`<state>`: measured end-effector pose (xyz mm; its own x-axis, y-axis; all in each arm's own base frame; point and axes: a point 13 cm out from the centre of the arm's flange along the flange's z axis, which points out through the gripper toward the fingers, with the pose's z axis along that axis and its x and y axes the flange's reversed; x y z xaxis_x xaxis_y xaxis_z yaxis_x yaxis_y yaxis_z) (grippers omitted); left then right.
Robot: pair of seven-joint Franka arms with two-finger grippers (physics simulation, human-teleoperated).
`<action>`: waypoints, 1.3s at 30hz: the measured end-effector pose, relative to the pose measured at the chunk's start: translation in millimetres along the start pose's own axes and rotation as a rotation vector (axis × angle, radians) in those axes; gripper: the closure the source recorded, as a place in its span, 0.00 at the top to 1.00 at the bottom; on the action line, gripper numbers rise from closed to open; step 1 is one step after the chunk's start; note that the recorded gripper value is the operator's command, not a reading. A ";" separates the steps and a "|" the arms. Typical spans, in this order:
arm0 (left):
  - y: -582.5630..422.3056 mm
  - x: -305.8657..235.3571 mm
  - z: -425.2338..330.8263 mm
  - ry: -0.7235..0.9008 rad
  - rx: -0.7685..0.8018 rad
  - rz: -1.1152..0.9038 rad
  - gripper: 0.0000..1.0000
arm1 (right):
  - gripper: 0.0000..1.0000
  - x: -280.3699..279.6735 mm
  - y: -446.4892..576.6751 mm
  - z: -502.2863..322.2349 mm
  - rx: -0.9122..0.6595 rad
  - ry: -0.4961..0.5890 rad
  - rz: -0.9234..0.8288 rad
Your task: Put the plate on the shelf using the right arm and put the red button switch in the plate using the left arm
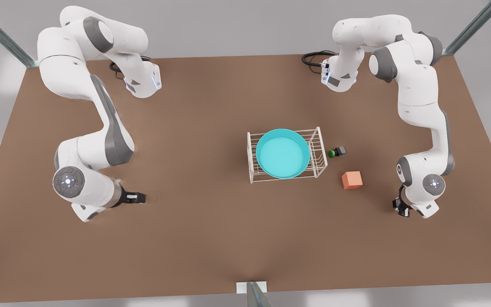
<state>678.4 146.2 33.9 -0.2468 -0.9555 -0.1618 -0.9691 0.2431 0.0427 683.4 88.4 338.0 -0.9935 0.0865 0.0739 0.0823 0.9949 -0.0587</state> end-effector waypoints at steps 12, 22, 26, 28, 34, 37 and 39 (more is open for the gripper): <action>-23.8 7.7 -72.0 -0.009 0.064 0.009 0.35 | 1.00 106.6 -96.8 -102.1 0.026 0.107 -0.024; -50.1 363.9 -337.4 0.112 0.225 0.467 0.35 | 1.00 116.9 -97.0 -98.3 0.020 0.147 -0.126; -11.2 438.4 -328.8 0.159 0.140 0.558 0.35 | 1.00 118.6 -96.4 -94.1 0.019 0.159 -0.154; 15.7 461.3 -318.5 0.178 0.078 0.591 0.35 | 1.00 118.6 -96.1 -92.5 0.018 0.162 -0.165; 55.7 508.5 -278.7 0.210 -0.026 0.642 1.00 | 1.00 120.0 -95.8 -89.6 0.016 0.171 -0.192; 52.7 501.1 -281.2 0.216 -0.026 0.620 1.00 | 1.00 120.1 -95.9 -89.5 0.015 0.171 -0.203; 44.1 485.7 -315.3 0.215 0.012 0.599 1.00 | 1.00 120.3 -95.9 -90.1 0.015 0.170 -0.208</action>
<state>516.3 -359.9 268.1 -0.7417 -0.6649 0.0885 -0.6631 0.7467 0.0529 563.1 8.1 442.2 -0.9613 -0.1112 0.2522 -0.1250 0.9914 -0.0391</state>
